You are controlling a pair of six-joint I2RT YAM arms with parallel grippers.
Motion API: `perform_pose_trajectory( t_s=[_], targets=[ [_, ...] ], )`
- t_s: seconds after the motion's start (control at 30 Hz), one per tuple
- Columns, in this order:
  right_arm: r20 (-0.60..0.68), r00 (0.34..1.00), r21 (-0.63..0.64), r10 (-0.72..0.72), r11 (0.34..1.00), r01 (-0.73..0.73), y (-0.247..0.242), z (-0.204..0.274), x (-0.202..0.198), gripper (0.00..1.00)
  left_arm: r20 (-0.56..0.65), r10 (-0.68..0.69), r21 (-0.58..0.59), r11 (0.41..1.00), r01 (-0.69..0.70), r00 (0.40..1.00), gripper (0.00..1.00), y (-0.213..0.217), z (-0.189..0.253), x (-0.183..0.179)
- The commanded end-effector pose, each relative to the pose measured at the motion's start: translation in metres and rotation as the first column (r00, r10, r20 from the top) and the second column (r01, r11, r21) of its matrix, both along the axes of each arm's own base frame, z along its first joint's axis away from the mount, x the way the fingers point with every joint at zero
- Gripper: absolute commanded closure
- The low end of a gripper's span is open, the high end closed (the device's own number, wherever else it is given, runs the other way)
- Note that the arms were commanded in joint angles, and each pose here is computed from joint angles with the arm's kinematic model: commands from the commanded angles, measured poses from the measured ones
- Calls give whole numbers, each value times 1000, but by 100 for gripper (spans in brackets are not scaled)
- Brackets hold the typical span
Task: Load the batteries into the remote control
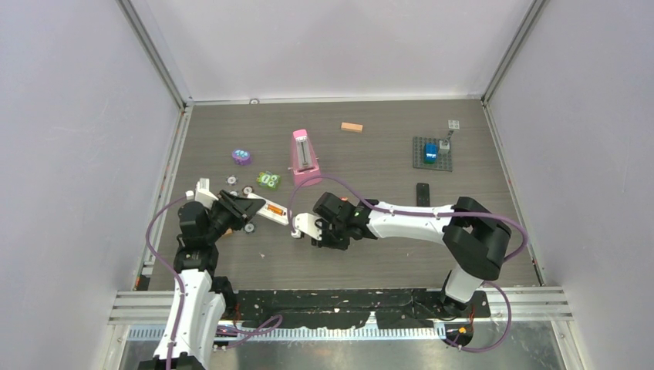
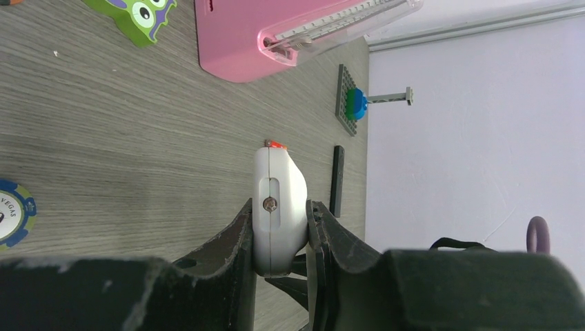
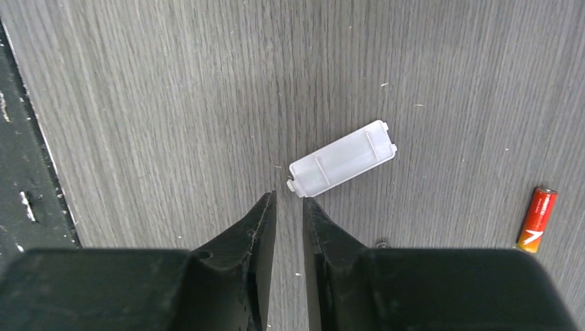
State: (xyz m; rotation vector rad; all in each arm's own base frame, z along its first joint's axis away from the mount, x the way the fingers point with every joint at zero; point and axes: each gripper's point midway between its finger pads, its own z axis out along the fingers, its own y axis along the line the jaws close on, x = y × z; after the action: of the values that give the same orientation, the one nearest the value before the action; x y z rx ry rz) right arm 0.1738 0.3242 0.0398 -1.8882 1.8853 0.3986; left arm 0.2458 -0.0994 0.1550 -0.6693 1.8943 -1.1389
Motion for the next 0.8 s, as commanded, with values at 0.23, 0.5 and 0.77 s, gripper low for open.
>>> perform_pose_trajectory(
  t_s=[0.23, 0.5, 0.77],
  targets=[
    [36, 999, -24, 21, 1000, -20, 3, -17, 11, 72, 53, -19, 5, 1000, 19, 998, 100, 0, 10, 0],
    [23, 1000, -50, 4, 999, -3, 2, -26, 13, 76, 53, -20, 5, 1000, 19, 998, 100, 0, 9, 1],
    [-58, 990, -7, -132, 991, 132, 9, -12, 16, 94, 52, -25, 3, 1000, 25, 998, 100, -1, 8, -1]
  ],
)
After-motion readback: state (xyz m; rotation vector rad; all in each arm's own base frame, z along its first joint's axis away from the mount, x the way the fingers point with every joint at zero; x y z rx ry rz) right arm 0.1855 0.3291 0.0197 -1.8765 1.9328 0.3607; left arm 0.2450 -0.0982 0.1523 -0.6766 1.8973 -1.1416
